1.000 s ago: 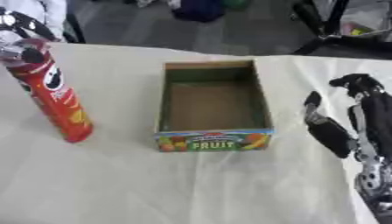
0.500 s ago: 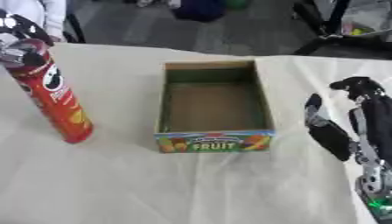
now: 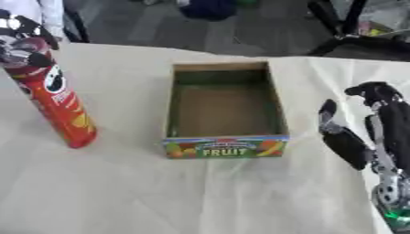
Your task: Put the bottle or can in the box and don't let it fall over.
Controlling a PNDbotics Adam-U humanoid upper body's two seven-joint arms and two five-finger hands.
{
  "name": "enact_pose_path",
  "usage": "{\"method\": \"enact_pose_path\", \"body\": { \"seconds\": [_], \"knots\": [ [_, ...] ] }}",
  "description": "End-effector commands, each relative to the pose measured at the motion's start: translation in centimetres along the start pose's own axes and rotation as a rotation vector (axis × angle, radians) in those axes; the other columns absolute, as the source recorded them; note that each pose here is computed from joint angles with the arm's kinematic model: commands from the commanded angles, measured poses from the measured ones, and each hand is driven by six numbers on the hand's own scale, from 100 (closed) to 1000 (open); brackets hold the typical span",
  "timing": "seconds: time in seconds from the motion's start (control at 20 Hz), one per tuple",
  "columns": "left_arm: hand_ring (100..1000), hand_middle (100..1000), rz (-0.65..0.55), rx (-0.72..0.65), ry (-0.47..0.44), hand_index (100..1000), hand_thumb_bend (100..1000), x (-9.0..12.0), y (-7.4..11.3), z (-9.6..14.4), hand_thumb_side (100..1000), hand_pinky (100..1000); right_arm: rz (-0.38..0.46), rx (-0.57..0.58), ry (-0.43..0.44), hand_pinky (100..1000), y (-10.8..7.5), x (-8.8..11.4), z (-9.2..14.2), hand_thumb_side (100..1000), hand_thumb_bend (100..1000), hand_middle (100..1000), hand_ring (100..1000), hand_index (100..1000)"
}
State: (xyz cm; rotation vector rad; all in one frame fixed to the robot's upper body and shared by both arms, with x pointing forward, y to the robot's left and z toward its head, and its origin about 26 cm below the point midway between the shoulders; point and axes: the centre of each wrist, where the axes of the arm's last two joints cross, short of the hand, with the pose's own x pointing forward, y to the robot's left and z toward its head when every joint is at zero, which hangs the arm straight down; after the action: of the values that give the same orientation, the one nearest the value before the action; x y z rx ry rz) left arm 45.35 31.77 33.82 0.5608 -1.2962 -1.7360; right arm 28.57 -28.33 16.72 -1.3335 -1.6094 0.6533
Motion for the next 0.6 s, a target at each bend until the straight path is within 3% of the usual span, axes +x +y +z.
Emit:
{"method": "enact_pose_path", "body": {
  "seconds": [0.05,0.6],
  "knots": [
    [894,843,-0.008,0.030,-0.008,849,539,0.13,1.31,0.91,851,788,-0.006,-0.028,-0.021,683,-0.75,0.49,-0.18,706,100,784,721,762],
    [869,834,0.013,0.026,-0.001,826,514,-0.18,1.18,0.52,862,724,-0.012,-0.032,-0.018,681,-0.65,0.62,-0.14,709,100,785,721,762]
  ]
}}
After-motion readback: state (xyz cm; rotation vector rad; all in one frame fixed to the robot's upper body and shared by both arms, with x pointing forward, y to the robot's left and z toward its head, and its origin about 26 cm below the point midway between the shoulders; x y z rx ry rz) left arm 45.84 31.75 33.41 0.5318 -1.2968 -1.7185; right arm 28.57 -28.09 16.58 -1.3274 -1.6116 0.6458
